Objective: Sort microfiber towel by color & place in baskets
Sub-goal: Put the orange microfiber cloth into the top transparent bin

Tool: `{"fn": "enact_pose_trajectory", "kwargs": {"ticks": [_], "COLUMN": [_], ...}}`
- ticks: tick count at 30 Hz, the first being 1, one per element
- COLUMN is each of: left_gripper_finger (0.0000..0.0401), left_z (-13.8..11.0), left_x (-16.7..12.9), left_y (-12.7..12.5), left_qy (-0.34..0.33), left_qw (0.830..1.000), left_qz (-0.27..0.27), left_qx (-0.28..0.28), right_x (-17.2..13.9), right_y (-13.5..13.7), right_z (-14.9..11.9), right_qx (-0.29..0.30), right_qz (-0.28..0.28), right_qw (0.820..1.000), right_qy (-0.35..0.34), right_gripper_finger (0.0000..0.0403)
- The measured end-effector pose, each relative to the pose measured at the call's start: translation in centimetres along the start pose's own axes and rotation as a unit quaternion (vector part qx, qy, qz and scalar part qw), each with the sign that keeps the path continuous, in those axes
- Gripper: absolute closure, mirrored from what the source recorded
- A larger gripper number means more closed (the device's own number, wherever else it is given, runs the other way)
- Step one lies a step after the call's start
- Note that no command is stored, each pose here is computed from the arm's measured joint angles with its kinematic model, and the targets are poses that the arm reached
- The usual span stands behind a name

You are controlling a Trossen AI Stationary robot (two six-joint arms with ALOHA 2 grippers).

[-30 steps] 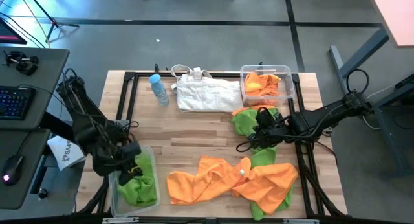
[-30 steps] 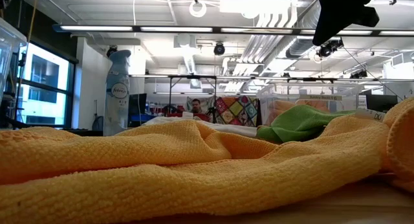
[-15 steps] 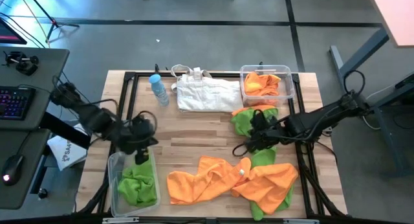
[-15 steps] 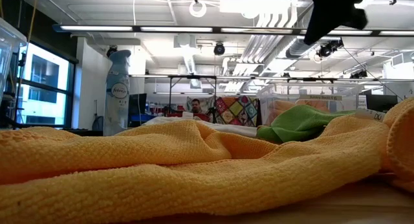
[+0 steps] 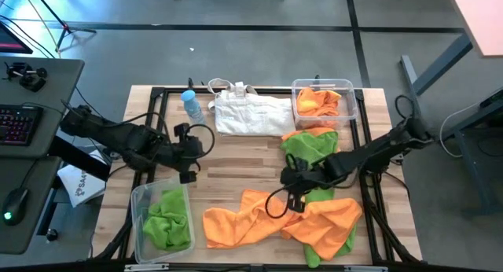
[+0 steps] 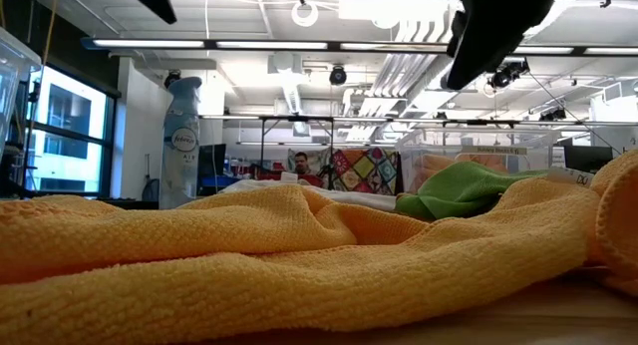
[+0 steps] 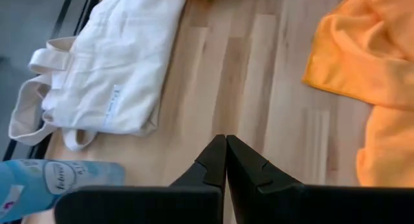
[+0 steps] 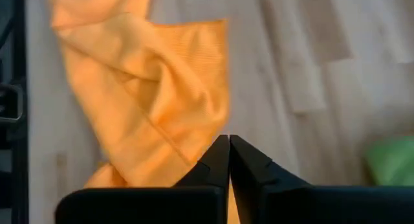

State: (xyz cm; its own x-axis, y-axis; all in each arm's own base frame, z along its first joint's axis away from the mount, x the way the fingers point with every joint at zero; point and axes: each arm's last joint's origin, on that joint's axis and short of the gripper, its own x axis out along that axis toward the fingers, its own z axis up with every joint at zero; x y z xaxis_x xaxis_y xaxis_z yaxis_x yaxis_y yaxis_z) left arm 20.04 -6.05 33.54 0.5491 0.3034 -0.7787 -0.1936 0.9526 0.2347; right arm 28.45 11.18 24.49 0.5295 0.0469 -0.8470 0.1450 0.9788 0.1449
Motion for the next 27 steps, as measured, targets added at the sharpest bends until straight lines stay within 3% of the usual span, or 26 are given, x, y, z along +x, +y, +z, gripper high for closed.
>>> {"fn": "enact_pose_trajectory", "kwargs": {"ticks": [8, 16, 20, 27], "left_gripper_finger": [0.0401, 0.0401, 0.0401, 0.0401], "left_z": [0.2, 0.2, 0.2, 0.7], "left_x": [0.5, 0.5, 0.5, 0.5], "left_y": [0.6, 0.6, 0.6, 0.4], "left_qy": [0.006, 0.006, 0.005, -0.017], "left_qw": [1.0, 1.0, 1.0, 1.0], "left_qz": [0.012, 0.012, 0.011, 0.004], "left_qx": [-0.004, 0.004, -0.006, -0.011], "right_x": [4.9, 8.9, 11.0, 13.8], "right_y": [1.8, 2.6, 3.0, 3.2], "right_z": [0.1, 0.0, 0.0, -0.6], "right_qx": [-0.042, -0.147, -0.176, -0.174], "right_qz": [0.025, 0.031, 0.039, 0.04], "right_qw": [0.999, 0.988, 0.983, 0.983], "right_qy": [-0.005, -0.02, -0.046, -0.047], "right_gripper_finger": [0.0292, 0.0189, 0.0174, 0.0176]}}
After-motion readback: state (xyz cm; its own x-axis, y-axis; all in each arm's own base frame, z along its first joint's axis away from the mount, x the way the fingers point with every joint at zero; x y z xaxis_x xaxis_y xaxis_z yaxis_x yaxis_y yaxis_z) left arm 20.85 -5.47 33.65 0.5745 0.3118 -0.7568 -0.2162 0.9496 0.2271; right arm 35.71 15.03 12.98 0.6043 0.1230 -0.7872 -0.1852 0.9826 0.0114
